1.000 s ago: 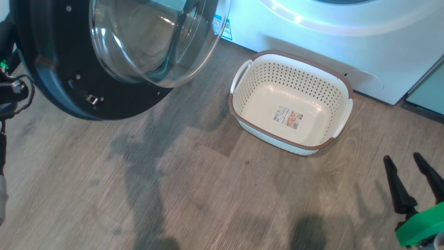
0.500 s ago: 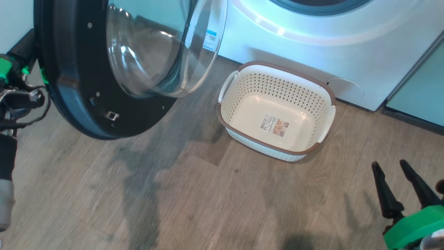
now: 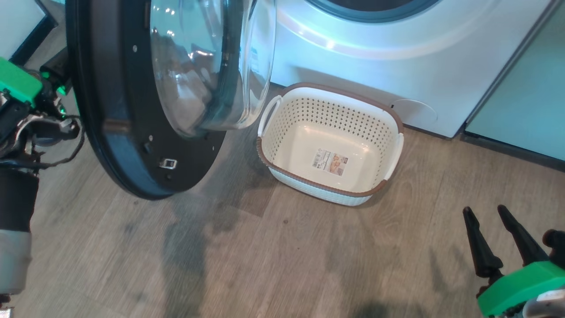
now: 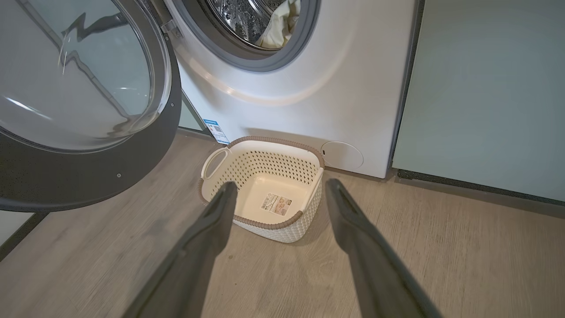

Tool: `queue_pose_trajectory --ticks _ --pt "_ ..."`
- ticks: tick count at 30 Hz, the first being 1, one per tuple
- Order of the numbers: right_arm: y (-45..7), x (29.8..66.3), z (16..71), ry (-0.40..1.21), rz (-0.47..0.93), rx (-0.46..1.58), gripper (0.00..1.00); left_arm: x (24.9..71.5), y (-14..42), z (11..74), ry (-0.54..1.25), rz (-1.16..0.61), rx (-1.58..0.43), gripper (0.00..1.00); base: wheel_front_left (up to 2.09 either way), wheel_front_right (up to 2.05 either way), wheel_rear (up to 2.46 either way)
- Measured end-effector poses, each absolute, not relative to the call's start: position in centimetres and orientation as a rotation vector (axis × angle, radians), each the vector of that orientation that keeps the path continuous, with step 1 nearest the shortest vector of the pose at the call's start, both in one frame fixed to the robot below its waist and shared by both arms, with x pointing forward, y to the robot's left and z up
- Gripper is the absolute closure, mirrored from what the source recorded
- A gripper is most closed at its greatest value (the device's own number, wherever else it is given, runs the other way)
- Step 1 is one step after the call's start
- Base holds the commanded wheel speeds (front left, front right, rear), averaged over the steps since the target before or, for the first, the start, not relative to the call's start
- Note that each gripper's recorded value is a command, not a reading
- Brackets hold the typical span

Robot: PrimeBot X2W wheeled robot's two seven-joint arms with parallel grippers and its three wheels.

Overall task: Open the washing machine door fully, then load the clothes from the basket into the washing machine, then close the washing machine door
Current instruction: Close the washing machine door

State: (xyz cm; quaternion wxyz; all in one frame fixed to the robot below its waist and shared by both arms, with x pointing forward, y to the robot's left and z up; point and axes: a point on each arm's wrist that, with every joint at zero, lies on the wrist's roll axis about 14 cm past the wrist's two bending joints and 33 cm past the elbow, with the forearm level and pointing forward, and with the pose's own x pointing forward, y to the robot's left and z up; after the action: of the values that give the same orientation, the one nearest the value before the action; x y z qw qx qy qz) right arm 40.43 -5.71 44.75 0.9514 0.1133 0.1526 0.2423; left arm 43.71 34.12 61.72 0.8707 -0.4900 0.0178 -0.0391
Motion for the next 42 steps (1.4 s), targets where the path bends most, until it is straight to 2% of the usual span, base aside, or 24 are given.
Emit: queue_pose_trajectory --ticks 25,42 --pt "-9.3 40.0 45.3 0.261 0.362 0.27 0.0 47.4 23.7 63.0 0.169 -0.414 -1.091 1.0 0.0 0.0 0.0" --pt "-13.6 39.7 44.5 0.238 0.212 0.299 0.0 51.7 17.2 61.5 0.254 -0.54 -1.122 1.0 0.0 0.0 0.0"
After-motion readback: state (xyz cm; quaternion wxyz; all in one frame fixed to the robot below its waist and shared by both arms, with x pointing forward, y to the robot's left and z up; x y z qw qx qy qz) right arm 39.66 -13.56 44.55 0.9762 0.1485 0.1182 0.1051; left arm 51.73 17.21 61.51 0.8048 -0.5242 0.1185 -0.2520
